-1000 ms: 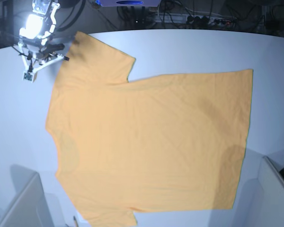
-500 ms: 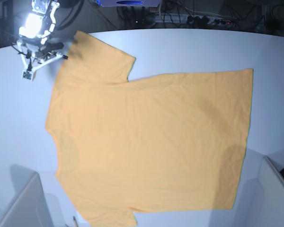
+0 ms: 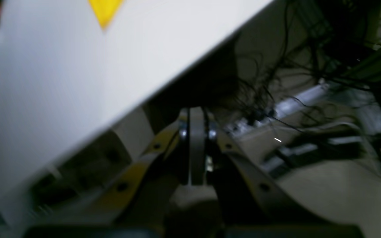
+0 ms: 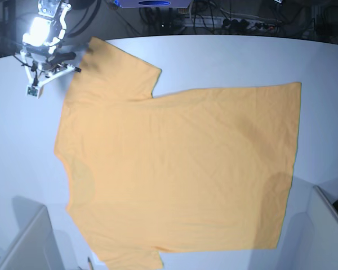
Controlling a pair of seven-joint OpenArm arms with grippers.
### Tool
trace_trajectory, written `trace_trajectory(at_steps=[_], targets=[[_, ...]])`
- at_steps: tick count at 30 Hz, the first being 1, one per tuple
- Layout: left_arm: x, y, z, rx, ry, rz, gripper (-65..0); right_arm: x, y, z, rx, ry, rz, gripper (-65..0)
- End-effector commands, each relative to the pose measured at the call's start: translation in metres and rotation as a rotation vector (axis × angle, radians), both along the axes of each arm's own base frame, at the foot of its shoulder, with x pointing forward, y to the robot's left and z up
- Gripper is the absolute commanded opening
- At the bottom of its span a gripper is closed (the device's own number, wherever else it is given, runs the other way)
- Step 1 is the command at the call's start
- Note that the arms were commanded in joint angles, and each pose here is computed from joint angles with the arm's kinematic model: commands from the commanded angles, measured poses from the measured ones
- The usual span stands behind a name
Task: Fold the T-shirt properly
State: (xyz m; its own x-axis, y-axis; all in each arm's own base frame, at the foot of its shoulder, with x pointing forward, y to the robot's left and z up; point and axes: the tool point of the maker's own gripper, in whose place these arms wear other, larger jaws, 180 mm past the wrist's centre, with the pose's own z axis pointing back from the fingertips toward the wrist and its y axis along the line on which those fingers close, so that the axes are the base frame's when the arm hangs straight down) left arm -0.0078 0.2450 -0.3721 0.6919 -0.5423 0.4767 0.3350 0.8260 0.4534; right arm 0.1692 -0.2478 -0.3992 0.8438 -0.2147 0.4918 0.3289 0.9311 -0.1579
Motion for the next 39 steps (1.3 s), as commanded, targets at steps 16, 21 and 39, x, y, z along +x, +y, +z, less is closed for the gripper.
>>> trace_trajectory(at_steps=[16,21,39], targets=[[0.054,0.045,0.048,-0.046,-0.375,0.339,-65.0,0.022,0.001,0.014,0.02,-0.071,0.073,-65.0],[0.062,0.121,0.079,0.047,-0.495,0.57,-65.0,0.027,0.01,0.015,0.086,-0.108,0.07,-65.0],[0.089,0.16,0.146,0.404,-0.745,0.57,-65.0,0.037,0.033,0.012,0.236,-0.062,0.069,-25.2]])
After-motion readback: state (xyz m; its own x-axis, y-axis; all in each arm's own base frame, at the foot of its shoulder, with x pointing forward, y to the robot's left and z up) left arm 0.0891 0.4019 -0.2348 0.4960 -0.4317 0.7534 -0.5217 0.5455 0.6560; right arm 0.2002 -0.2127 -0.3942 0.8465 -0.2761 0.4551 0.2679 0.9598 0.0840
